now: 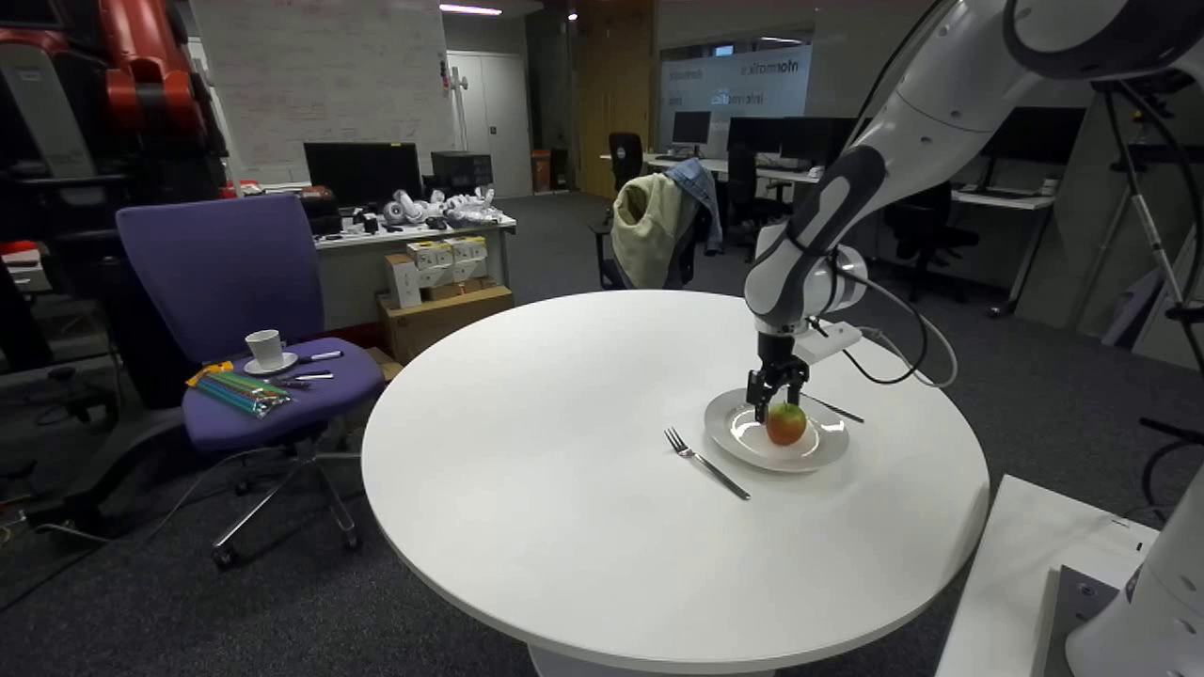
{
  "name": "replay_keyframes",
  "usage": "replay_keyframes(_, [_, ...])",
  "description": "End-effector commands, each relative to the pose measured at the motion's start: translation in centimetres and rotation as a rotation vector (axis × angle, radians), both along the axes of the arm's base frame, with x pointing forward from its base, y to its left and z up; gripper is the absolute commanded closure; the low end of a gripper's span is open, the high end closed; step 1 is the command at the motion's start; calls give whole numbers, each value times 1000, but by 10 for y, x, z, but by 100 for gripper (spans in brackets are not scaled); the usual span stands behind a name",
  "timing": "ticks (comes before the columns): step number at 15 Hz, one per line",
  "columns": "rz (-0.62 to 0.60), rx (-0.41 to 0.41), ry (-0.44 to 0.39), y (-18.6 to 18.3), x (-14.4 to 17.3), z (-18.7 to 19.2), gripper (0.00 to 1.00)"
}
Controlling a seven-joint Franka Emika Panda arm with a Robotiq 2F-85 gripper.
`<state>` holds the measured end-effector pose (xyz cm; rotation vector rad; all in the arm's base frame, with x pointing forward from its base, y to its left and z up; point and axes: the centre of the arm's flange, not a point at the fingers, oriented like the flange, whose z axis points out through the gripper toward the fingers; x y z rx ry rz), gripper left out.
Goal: Put the apple on the table
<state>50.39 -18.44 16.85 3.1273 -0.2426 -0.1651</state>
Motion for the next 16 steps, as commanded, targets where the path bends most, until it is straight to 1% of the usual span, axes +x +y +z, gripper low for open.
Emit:
replay_keyframes(1, [-2,14,0,-5,1,1,0])
replay_keyframes(7, [-2,20,7,0,-1,-3,0])
replay_keyframes(13, [4,26,34,6,-12,-14,0])
replay_keyframes(14, [10,31,36,6,-13,-15,25])
replay_keyframes(15, [10,31,37,7,-14,-16,28])
replay_keyframes(16, [10,31,38,8,-14,-17,34])
